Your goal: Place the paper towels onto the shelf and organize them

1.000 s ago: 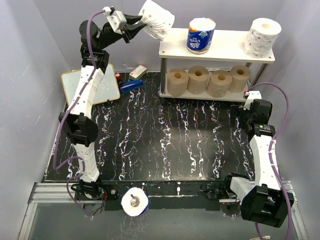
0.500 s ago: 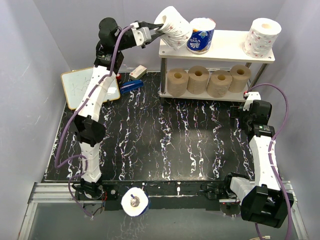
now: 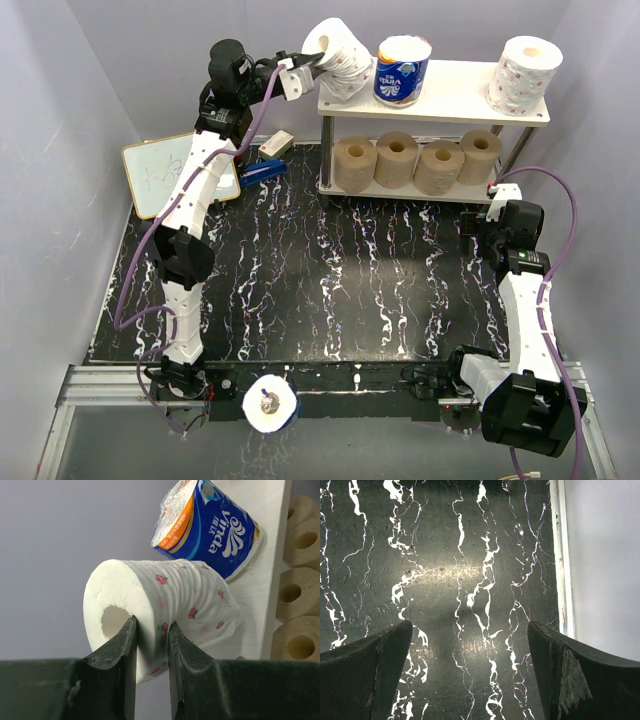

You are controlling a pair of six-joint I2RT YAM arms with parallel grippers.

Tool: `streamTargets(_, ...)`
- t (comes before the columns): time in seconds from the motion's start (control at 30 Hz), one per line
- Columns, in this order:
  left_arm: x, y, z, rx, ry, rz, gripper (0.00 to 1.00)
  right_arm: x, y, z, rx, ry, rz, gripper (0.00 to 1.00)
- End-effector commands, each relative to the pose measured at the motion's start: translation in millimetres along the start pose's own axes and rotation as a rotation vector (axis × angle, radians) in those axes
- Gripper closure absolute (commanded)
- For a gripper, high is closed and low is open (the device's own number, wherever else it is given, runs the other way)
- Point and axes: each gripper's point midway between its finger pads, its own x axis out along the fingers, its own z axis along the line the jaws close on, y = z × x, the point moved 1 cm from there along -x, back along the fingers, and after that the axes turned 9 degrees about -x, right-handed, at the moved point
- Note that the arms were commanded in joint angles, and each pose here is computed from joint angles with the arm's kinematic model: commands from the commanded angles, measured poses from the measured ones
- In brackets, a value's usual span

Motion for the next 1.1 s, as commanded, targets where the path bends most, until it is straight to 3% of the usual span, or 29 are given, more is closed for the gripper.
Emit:
streamTargets(0.0, -5.0, -41.3, 23.0, 0.154, -0.057, -0.07, 0.95, -4.6, -16.5, -6.7, -0.002, 0.024, -0.076, 0.02)
streamTargets(0.13, -5.0, -43.0, 22.6, 0.146, -0.059, -0.074, 0.91, -3.9, -16.1, -6.6, -0.002, 0.022, -0.072, 0.02)
streamTargets(0.27, -4.7, -44.1, 23.7, 0.14, -0.07, -0.078, 0.79, -4.3, -16.4, -6.6, -0.003, 0.023, -0.074, 0.02)
streamTargets(0.47, -2.1, -46.4, 21.6, 0.142, -0.076, -0.086, 0.73, -4.3, -16.6, -6.6, -0.002, 0.023, -0.075, 0.02)
streamTargets(0.77, 1.3, -58.5, 30.0, 0.156, -0.127, -0.122, 0.45, -4.1, -16.6, -6.7, -0.003, 0.023, -0.074, 0.02)
streamTargets(1.0, 4.3, -68.2, 35.9, 0.161, -0.173, -0.149, 0.33, -3.9, -16.3, -6.5, -0.003, 0.022, -0.073, 0.01)
streamTargets(1.07, 2.9, -74.1, 40.8, 0.161, -0.202, -0.162, 0.14, -3.8, -16.2, -6.5, -0.002, 0.022, -0.072, 0.01)
